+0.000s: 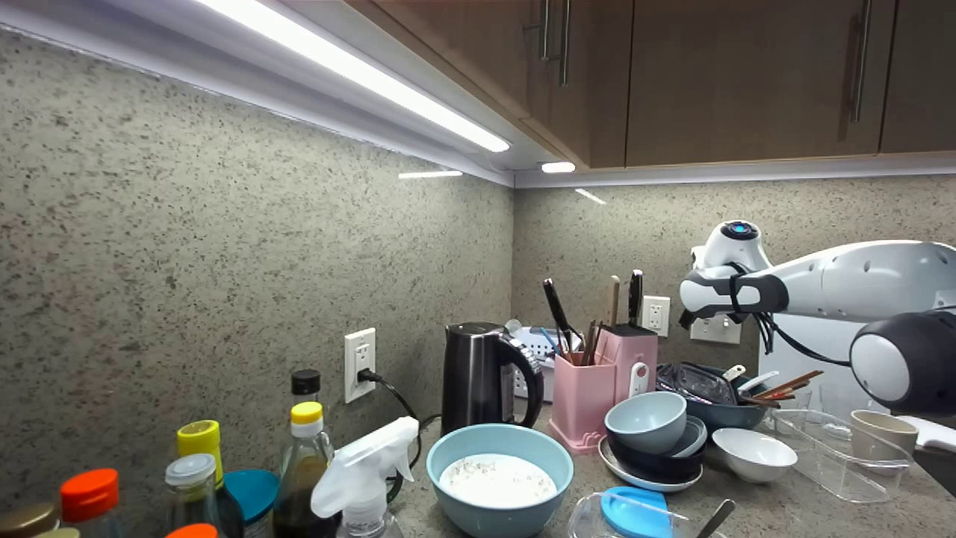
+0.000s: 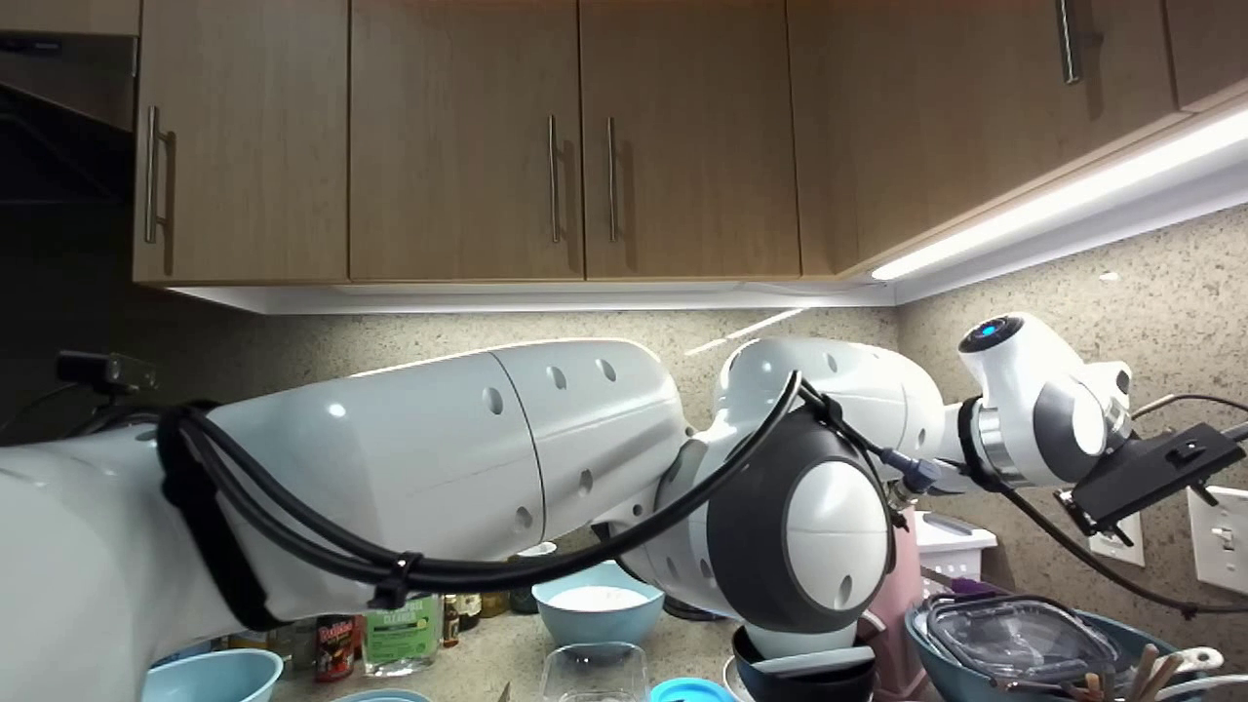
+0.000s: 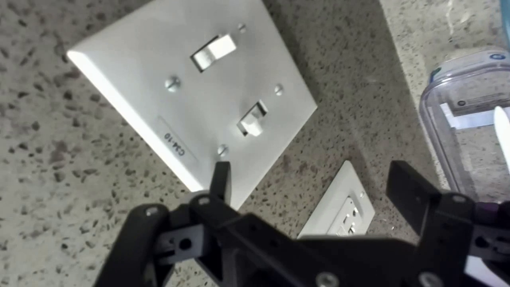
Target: Turn off the left light switch
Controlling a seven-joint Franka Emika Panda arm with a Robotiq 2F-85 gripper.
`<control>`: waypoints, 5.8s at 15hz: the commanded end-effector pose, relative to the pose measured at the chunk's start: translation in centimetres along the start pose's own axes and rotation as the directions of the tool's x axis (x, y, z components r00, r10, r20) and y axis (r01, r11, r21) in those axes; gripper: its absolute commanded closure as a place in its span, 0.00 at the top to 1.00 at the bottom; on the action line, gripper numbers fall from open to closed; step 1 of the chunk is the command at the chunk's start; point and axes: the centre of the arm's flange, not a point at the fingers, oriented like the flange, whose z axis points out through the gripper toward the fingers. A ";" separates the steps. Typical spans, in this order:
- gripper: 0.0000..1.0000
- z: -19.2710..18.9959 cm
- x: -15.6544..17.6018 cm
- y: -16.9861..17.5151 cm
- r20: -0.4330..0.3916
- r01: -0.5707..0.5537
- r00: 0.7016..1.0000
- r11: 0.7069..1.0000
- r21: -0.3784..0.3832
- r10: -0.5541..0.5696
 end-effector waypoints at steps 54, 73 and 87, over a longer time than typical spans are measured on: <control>1.00 0.7 1.5 0.4 0.194 0.317 0.931 0.948 -0.016 -0.308; 1.00 0.8 -0.8 -0.7 0.144 0.295 0.945 0.955 0.009 -0.294; 1.00 2.8 -1.0 -1.6 0.161 0.306 0.936 0.949 0.071 -0.314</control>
